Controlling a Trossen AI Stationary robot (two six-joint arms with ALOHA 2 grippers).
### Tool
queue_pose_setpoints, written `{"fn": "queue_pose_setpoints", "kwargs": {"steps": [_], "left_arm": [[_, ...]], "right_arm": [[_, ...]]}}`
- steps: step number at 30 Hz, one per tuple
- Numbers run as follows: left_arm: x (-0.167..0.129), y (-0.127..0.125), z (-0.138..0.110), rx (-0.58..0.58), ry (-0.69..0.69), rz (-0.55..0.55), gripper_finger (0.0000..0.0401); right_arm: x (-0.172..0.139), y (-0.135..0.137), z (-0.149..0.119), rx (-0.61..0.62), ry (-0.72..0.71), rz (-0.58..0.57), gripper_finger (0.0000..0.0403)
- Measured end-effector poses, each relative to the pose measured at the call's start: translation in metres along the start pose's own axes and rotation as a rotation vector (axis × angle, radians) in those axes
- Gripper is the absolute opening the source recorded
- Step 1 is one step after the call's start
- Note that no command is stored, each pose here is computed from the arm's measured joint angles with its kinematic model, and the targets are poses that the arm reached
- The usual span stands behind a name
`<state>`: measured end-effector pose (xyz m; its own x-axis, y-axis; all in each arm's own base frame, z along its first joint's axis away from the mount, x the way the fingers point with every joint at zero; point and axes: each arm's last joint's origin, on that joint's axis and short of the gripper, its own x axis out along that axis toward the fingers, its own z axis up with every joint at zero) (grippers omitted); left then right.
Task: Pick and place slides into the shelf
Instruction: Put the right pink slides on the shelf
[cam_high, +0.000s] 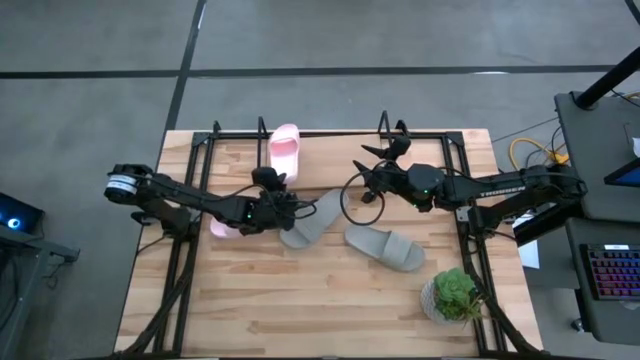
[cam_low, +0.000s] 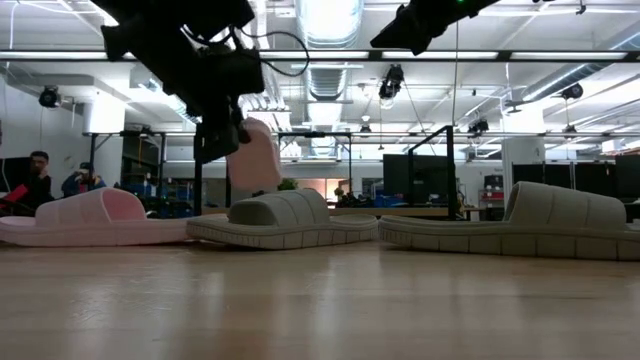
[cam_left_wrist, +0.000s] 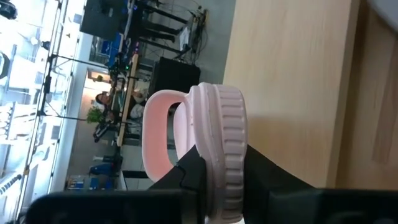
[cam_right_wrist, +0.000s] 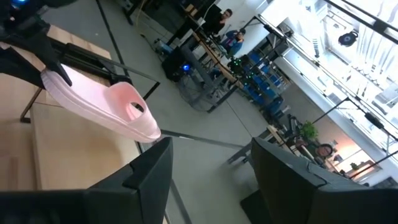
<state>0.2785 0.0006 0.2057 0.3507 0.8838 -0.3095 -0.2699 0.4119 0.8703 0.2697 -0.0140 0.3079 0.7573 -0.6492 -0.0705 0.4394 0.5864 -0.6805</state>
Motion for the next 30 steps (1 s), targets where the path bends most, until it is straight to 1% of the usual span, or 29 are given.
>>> {"fn": "queue_pose_setpoints", "kwargs": {"steps": [6, 15, 17, 20, 21, 24, 27, 30], "left_arm": [[0.007, -0.004, -0.008, 0.017, 0.013, -0.046, 0.0038], [0.013, -0.003, -0.010, 0.012, 0.015, -0.093, 0.0078], [0.014, -0.004, -0.010, 0.009, 0.005, -0.138, 0.0084], [0.018, -0.005, -0.010, -0.003, -0.018, -0.240, 0.0093], [0.020, -0.004, -0.011, -0.013, -0.018, -0.256, 0.0098], [0.026, -0.002, -0.013, -0.044, 0.000, -0.272, 0.0116], [0.031, -0.001, -0.015, -0.062, 0.011, -0.304, 0.0145], [0.036, 0.000, -0.017, -0.087, 0.003, -0.380, 0.0180]], "right_arm": [[0.000, 0.000, 0.000, 0.000, 0.000, 0.000, 0.0205], [0.000, 0.000, 0.000, 0.000, 0.000, 0.001, 0.0205], [0.000, 0.000, 0.000, -0.001, 0.000, 0.001, 0.0205], [0.000, 0.000, 0.000, -0.001, 0.000, 0.001, 0.0205], [0.000, 0.000, 0.000, -0.001, 0.001, 0.001, 0.0205], [0.000, 0.000, 0.000, -0.002, 0.001, 0.002, 0.0205], [0.000, 0.001, -0.001, -0.005, 0.004, 0.004, 0.0205], [0.000, 0.002, -0.002, -0.011, 0.016, 0.014, 0.0205]]}}
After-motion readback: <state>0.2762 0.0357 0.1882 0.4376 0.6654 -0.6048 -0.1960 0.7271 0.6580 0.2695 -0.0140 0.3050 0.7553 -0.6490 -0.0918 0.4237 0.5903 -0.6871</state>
